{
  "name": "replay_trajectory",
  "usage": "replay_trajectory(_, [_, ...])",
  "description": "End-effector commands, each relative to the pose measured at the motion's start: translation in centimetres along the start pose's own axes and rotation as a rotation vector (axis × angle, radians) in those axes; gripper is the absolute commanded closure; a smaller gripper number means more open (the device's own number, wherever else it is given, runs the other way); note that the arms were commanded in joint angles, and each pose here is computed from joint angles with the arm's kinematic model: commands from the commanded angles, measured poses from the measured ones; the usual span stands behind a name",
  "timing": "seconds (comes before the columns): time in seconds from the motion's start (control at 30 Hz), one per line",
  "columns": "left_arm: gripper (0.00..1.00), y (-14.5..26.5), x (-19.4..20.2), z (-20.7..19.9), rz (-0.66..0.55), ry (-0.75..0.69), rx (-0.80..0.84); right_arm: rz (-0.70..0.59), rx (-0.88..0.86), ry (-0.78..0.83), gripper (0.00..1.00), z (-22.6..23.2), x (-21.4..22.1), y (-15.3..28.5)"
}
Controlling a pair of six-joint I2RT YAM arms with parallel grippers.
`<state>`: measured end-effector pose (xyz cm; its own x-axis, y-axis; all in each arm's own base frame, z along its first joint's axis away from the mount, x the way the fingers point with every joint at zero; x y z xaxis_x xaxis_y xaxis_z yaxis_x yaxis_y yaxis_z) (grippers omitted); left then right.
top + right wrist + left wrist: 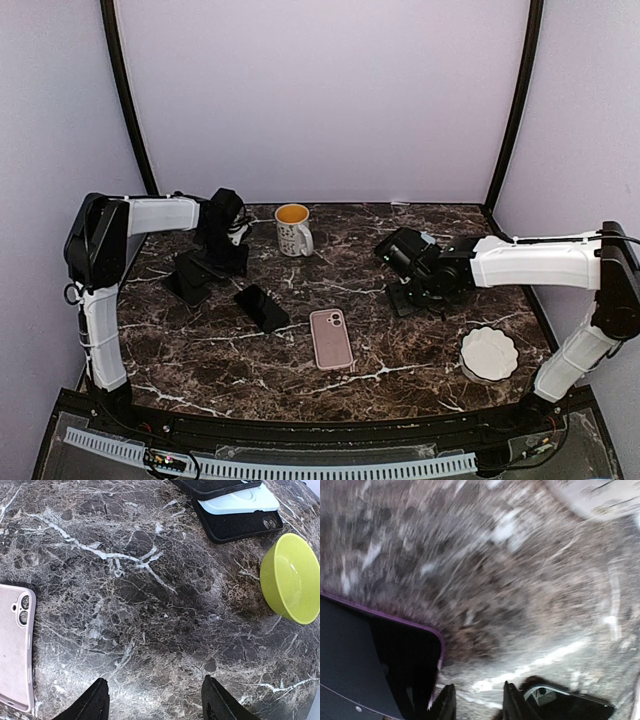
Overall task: Put the phone into the phone case
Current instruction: Move the phone to the center of the board.
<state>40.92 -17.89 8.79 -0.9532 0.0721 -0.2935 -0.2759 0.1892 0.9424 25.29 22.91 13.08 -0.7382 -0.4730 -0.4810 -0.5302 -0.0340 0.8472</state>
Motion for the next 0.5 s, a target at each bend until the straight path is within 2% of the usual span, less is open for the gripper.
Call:
replay_trajectory(0.0, [0.75,0.1,0.7,1.2,0.047,-0.012,-0.113,-0.027,0.006,0.0,0.36,-0.1,-0.1,0.6])
replay_trajectory(0.1, [0.87,-1.0,2.2,2.1,0.108,-0.019,-0.155,-0.027,0.006,0.0,0.36,-0.1,-0.1,0.6])
replay_trajectory(0.3, [0.98,-2.3,5.9,1.3,0.213,-0.022,-0.096,-0.029,0.01,0.001,0.36,-0.2,-0.2,0.7])
replay_trajectory(0.47, [1.0,-2.1,9.3,-1.2,0.238,-0.089,-0.063,-0.027,0.008,-0.004,0.36,-0.2,0.1,0.6])
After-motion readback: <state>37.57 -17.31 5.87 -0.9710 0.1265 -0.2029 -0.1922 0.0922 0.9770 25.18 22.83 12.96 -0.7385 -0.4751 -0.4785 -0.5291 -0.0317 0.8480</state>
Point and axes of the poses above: each gripper's point midway between its finger pads, its own y axis back along the fingers, its own z axis along the line the jaws close on, x = y × z, the point moved 4 cm from there along y, back along the fingers, and after that the axes turned 10 degrees about y, right-handed, at the moved point
